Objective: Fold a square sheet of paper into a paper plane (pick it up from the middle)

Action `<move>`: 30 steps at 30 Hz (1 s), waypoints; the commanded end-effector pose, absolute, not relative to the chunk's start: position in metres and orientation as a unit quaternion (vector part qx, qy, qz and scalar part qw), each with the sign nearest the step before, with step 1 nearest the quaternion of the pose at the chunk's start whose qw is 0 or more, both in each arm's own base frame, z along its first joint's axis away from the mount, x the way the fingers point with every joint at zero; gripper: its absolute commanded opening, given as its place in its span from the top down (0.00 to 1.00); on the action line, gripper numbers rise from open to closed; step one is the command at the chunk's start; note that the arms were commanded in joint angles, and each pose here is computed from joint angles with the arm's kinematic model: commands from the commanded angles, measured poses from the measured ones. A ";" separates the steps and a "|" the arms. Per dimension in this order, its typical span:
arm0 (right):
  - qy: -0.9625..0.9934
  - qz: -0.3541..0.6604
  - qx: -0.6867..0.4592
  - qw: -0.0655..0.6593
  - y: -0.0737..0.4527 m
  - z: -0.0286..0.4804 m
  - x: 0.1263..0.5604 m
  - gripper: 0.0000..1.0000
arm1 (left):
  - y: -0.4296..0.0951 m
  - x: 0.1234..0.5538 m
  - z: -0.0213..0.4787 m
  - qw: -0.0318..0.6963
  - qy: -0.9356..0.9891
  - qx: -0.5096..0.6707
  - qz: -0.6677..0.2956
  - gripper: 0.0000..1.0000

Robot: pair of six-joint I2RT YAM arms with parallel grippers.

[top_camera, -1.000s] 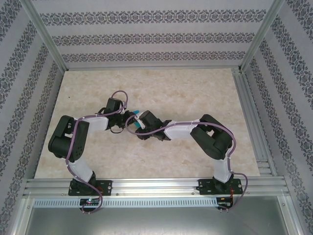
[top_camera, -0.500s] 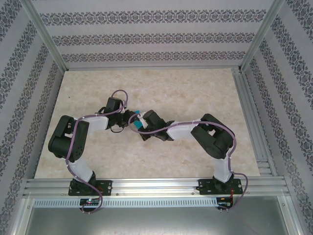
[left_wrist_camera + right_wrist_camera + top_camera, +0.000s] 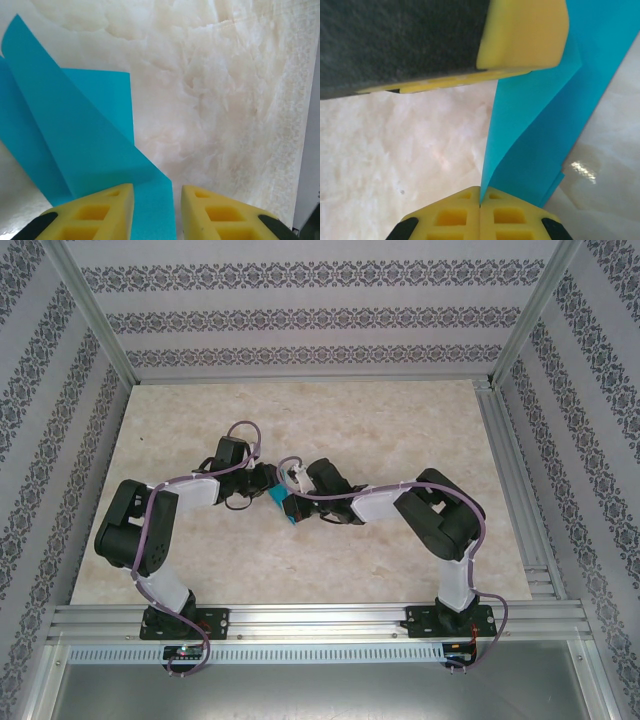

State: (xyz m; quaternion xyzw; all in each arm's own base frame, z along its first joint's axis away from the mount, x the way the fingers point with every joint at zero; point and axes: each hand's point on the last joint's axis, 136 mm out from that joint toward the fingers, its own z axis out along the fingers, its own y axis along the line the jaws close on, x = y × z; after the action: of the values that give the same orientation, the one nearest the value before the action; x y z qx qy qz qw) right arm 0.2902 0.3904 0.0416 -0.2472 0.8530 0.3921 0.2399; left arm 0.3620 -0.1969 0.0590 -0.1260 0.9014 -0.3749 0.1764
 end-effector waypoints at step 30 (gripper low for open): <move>0.866 0.458 -0.133 0.150 0.385 0.014 0.295 1.00 | -0.198 0.352 0.067 0.195 0.897 -0.078 -0.388 0.69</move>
State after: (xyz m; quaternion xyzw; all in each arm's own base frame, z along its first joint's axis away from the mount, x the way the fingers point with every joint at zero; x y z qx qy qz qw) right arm 0.2911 0.3897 0.0224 -0.1579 0.8637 0.4529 0.1547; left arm 0.3517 -0.1966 0.0547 -0.1024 0.9050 -0.3743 0.1745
